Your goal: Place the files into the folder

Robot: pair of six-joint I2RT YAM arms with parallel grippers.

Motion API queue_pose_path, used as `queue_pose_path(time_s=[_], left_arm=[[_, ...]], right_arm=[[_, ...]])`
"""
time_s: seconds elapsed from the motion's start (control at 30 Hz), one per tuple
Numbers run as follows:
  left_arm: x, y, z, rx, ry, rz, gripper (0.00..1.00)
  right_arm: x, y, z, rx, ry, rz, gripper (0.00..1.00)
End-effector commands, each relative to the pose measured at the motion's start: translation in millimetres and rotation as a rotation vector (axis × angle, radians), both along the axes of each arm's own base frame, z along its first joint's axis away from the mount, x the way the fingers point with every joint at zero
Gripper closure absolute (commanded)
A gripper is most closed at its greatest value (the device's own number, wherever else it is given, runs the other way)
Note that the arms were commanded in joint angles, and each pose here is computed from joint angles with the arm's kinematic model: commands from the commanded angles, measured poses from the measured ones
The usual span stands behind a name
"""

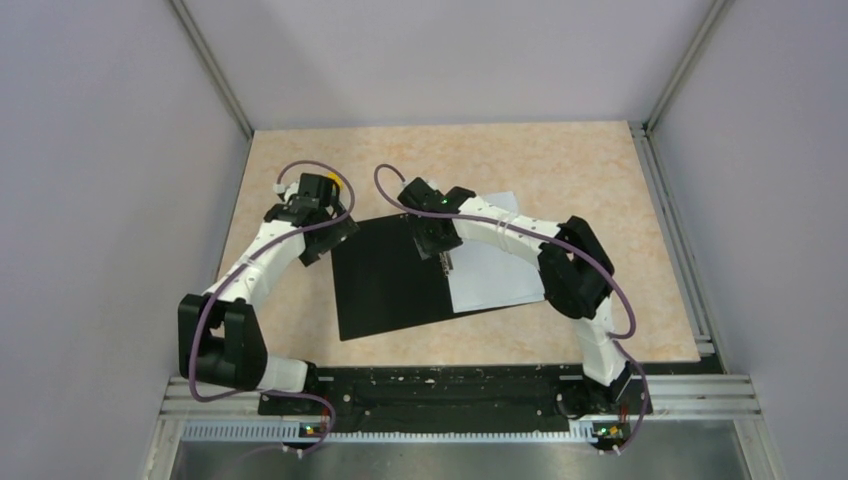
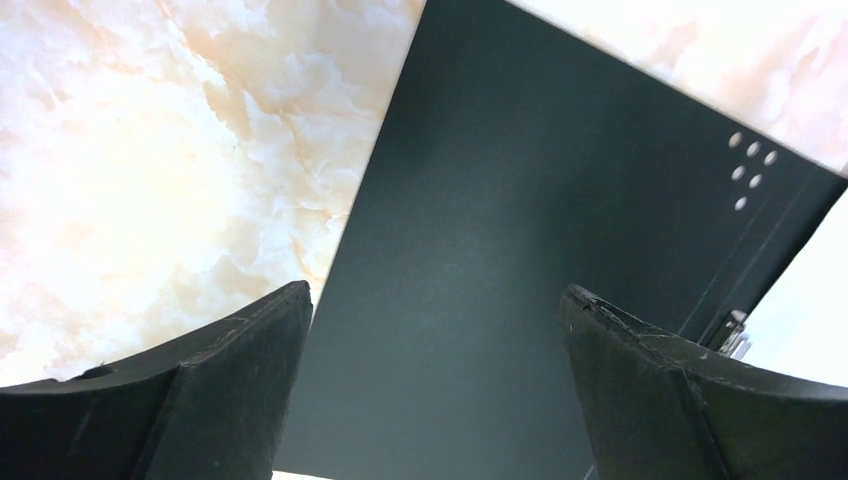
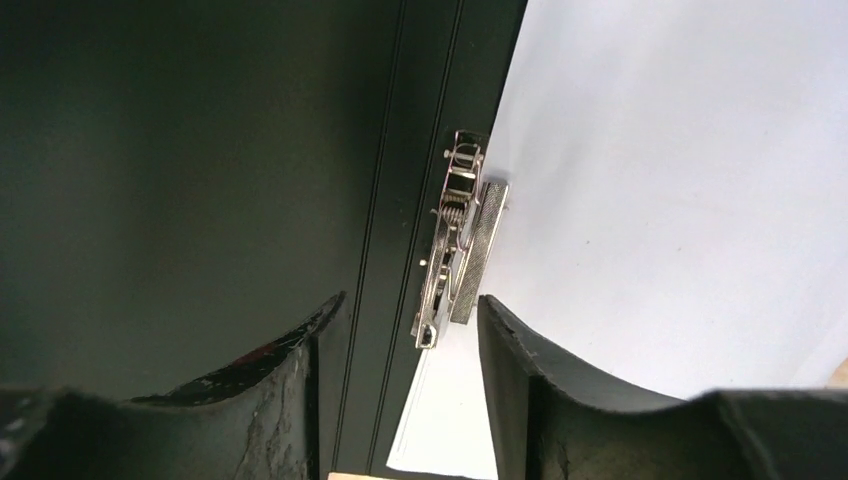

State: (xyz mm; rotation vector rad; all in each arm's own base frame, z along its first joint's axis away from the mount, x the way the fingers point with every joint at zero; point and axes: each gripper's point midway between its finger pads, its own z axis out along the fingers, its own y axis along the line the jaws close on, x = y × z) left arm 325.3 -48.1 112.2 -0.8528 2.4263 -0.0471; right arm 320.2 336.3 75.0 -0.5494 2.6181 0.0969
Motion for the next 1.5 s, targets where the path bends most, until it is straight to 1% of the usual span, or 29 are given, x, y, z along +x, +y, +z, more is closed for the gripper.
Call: queue_pose_path(time_s=[0.0, 0.07, 0.13, 0.2, 0.33, 0.43, 0.7, 0.97, 1.1, 1.23, 1.3, 1.47], left_arm=[[-17.2, -3.4, -3.2, -0.017, 0.031, -0.108, 0.01], [-21.1, -2.8, -3.8, -0.018, 0.03, -0.114, 0.01], [-24.2, -1.5, -3.6, -0.016, 0.029, -0.114, 0.01], [-26.5, -0.5, -4.8, -0.014, 0.037, -0.114, 0.01], [-30.6, 3.0, -7.0, -0.005, 0.05, -0.103, 0.01], [-31.3, 3.3, -6.0, -0.011, 0.038, -0.103, 0.01], [-31.2, 4.8, -2.3, -0.015, 0.025, -0.1, 0.01], [-34.0, 4.8, -8.4, -0.028, 0.024, -0.085, 0.01], [-36.6, 6.3, -13.1, -0.026, 0.035, -0.078, 0.01], [-39.6, 5.0, -22.3, -0.056, 0.05, -0.084, 0.01], [-41.6, 4.6, -26.9, -0.073, 0.062, -0.086, 0.02], [-43.7, -0.2, -36.1, -0.123, 0.09, -0.12, 0.02]], right_arm=[[10.3, 8.2, -5.0, -0.001, -0.078, -0.028, 0.52], [9.7, 11.0, -9.2, 0.004, -0.082, -0.025, 0.58], [9.9, 11.6, -11.7, -0.002, -0.087, -0.026, 0.7], [10.3, 9.1, -16.5, -0.02, -0.087, -0.033, 0.77], [7.7, 1.1, -25.9, -0.052, -0.083, -0.048, 0.78], [5.3, -0.7, -31.9, -0.05, -0.077, -0.05, 0.76], [-0.1, -4.6, -46.3, -0.068, -0.054, -0.049, 0.77], [0.3, -9.4, -50.8, -0.094, -0.078, -0.053, 0.78], [-3.0, -14.3, -61.1, -0.131, -0.07, -0.043, 0.84], [-3.8, -16.8, -65.6, -0.149, -0.065, -0.029, 1.0], [-4.0, -16.2, -63.3, -0.142, -0.061, -0.023, 1.0], [1.5, -17.8, -43.2, -0.033, -0.042, -0.039, 1.0]])
